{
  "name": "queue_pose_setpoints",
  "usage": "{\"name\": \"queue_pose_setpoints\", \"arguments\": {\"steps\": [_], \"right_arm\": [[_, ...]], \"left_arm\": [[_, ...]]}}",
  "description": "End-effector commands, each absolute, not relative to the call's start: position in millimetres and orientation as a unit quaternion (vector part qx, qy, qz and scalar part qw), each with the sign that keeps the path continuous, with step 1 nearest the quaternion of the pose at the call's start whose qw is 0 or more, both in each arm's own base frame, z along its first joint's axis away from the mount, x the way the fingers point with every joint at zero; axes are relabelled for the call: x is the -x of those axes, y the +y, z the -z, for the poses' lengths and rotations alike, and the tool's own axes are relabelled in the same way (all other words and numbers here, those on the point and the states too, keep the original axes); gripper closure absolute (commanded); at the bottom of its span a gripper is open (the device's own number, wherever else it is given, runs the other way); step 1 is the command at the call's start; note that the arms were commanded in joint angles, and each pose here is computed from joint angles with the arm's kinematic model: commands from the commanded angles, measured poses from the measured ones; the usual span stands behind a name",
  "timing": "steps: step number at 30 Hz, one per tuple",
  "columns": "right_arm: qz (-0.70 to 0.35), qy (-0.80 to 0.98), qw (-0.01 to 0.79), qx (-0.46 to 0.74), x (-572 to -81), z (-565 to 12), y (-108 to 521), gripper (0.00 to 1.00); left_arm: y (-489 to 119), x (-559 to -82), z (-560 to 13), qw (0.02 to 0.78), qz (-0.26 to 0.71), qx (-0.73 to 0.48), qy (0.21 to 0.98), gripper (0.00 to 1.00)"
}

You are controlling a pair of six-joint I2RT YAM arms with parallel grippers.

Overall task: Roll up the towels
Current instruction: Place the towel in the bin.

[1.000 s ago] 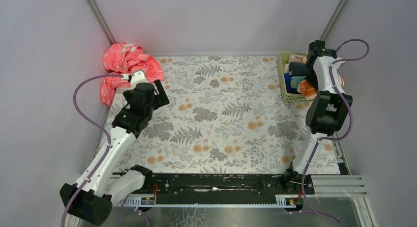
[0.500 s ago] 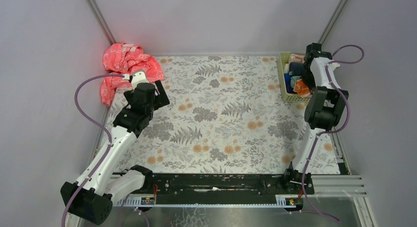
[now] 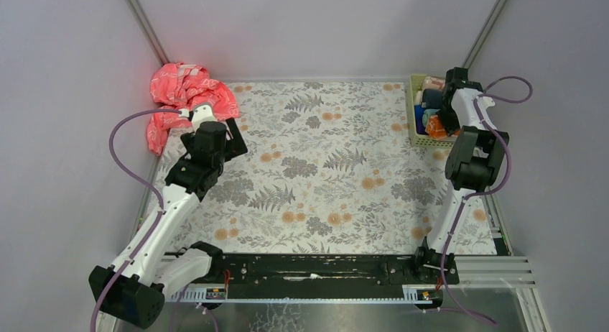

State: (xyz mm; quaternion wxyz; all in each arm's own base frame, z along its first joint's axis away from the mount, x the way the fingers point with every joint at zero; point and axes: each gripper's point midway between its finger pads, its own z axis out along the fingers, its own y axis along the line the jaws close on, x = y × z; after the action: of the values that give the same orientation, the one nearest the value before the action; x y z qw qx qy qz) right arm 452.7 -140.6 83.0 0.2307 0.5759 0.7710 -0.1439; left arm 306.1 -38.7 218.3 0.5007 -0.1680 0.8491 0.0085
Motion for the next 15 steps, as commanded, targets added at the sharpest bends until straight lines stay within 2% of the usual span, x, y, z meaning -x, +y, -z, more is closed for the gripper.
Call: {"name": "queue_pose_setpoints", "arguments": {"steps": [1,8,15], "right_arm": [[0.122,0.76,0.208,-0.604,-445.8,-36.6,-127.4,1.0],[0.122,0.742,0.204,-0.627,-434.7,-8.5,-125.0,0.99],[0.105,0.726,0.212,-0.646,-443.8,11.0,-123.0,0.95]], "left_arm": [[-35.6,-306.2,-215.8,0.501,-0.014,0.167,0.849,0.0],[-35.1,-306.2,-216.3,0.501,-0.012,0.168,0.849,0.0],[-34.1,-306.2,-216.5,0.501,-0.01,0.169,0.848,0.0]]}}
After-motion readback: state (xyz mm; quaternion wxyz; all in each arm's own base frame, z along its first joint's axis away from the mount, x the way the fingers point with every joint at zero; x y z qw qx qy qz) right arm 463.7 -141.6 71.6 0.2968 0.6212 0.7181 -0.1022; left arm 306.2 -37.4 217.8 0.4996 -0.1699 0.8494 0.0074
